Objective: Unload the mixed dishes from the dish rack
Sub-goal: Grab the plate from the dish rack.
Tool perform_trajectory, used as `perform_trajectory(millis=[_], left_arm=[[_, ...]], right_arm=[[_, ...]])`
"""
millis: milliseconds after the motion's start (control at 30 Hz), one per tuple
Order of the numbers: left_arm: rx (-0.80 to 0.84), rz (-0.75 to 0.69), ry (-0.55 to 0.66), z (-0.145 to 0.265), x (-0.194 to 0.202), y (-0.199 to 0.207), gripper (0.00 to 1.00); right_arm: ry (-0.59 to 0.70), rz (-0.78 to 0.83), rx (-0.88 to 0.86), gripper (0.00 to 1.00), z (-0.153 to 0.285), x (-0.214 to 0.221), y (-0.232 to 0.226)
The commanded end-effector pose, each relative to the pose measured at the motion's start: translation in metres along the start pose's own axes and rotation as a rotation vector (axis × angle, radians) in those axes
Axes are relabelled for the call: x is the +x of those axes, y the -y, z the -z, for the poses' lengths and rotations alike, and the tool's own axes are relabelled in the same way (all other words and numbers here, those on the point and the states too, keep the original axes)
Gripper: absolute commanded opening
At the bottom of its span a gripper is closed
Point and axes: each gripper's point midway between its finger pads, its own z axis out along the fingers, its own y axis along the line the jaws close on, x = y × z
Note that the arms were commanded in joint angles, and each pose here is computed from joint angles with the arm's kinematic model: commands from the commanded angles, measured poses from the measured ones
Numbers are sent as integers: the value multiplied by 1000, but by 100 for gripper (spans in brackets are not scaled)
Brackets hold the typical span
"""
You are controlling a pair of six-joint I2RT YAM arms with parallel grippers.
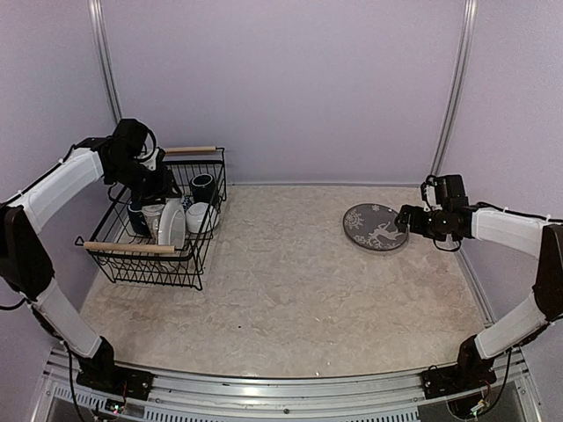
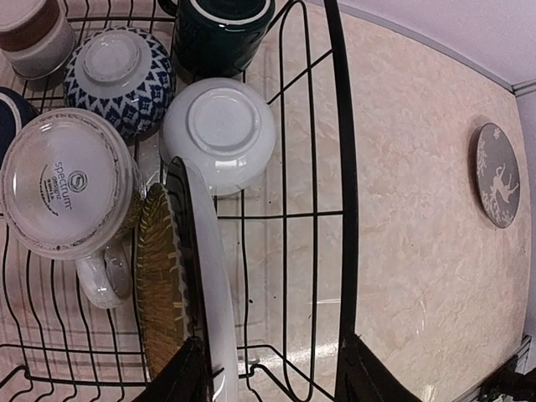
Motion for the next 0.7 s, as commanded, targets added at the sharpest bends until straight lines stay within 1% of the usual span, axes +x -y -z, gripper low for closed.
perform_trajectory(millis=[0, 133, 233, 333, 400, 600, 667], left_arm=[[-34, 8, -56, -11, 8, -9, 51], [-40, 5, -67, -15, 11, -9, 47], [-42, 4, -84, -19, 13, -9, 41], [-52, 9, -97, -24, 15, -11, 33], [-58, 10, -102, -26, 16, -13, 30], [-76, 21, -129, -33, 19, -18, 28], [-80, 23, -140, -36, 20, -19, 26]], right_arm=[[8, 7, -7, 100, -4, -5, -10], [-3, 16, -4, 100, -6, 0, -11], [1, 19, -4, 100, -6, 0, -12], [0, 21, -5, 100, -6, 1, -13], [2, 21, -7, 100, -5, 1, -14], [3, 24, -13, 100, -5, 1, -17], [5, 24, -13, 100, -4, 0, -17]])
